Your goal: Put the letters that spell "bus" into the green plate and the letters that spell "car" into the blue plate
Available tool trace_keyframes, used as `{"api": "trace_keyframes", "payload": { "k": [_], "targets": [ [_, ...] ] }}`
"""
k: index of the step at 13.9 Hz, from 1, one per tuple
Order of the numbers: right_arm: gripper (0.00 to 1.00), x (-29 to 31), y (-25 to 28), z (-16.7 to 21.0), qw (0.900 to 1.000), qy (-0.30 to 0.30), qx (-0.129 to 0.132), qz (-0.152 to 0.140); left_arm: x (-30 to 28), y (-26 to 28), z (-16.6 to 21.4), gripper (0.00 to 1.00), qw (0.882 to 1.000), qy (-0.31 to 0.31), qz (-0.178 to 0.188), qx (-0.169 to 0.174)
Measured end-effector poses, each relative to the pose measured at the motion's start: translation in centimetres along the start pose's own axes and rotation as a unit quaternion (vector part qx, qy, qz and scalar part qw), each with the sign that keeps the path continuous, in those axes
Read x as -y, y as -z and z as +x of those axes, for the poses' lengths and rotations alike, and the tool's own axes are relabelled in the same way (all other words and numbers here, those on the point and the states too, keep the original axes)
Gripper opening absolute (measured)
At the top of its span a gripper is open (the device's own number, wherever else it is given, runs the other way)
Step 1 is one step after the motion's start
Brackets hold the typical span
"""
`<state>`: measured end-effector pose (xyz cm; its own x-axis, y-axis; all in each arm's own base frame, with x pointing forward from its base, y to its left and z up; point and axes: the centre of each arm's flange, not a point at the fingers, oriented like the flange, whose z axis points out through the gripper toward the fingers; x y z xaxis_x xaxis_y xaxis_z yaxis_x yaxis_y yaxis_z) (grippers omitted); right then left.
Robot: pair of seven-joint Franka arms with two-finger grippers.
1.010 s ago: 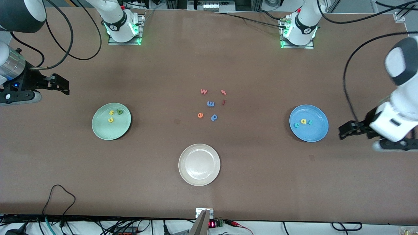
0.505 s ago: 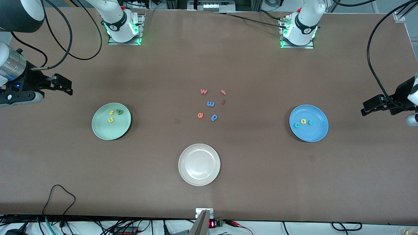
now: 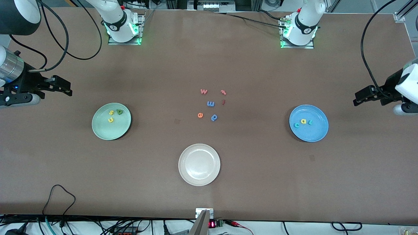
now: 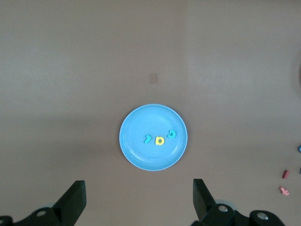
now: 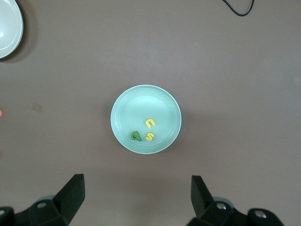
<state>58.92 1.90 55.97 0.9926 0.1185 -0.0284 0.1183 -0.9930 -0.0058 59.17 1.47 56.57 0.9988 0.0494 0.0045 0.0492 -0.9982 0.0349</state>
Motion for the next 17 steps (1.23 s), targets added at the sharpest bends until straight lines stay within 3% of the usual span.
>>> {"api": "trace_keyframes", "payload": {
  "k": [17],
  "targets": [
    [1.0, -0.01, -0.11, 0.05, 1.0, 0.0, 0.001, 0.0, -0.67, 0.7, -0.8, 1.0, 0.999, -0.036, 0.001, -0.006]
  ]
}}
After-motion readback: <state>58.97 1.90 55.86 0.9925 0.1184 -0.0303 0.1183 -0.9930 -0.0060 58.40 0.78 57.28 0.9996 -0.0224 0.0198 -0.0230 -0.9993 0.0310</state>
